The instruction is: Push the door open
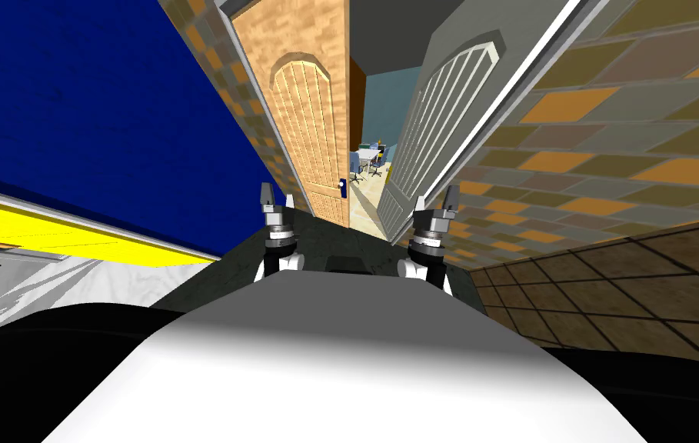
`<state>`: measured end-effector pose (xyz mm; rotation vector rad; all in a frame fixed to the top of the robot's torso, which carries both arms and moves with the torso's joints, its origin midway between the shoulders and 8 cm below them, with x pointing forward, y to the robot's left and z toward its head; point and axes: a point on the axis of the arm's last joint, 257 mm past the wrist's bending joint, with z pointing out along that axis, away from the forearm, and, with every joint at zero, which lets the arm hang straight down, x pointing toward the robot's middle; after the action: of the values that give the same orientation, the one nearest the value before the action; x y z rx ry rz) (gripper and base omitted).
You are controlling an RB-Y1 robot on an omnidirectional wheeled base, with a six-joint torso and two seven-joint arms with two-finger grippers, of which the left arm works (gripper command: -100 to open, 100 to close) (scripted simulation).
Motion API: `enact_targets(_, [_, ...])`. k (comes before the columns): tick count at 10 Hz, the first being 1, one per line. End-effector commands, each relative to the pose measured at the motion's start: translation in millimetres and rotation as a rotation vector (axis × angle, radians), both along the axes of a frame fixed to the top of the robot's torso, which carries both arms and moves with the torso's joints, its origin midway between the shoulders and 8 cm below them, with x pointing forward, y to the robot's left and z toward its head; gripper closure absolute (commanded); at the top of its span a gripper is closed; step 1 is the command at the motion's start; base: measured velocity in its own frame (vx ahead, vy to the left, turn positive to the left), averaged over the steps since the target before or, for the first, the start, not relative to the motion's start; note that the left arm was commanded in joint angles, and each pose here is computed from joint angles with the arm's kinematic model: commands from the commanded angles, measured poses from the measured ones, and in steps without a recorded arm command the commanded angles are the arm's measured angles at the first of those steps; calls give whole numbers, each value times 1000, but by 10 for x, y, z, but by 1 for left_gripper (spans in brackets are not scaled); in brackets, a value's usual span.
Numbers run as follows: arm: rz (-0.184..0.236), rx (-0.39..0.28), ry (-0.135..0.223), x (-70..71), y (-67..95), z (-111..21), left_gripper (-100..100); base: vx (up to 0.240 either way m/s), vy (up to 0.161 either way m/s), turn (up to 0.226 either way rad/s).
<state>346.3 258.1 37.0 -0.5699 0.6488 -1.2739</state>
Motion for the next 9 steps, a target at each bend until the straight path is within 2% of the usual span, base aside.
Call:
enact_targets(1, [-10,-2,22,80,-21,-94,-100,136,62,-44])
enact_targets(4, [-36,-10,83,293,-80,-355,-100,154,33,-49])
enact_targets(6, [-48,-14,112,389,-109,-479,-100,145,51,-30])
enact_targets(7, [-60,-18,142,487,-142,-611,-100,137,64,-63])
enact_targets(9, [-72,-23,176,592,-180,-757,-100,125,68,-47])
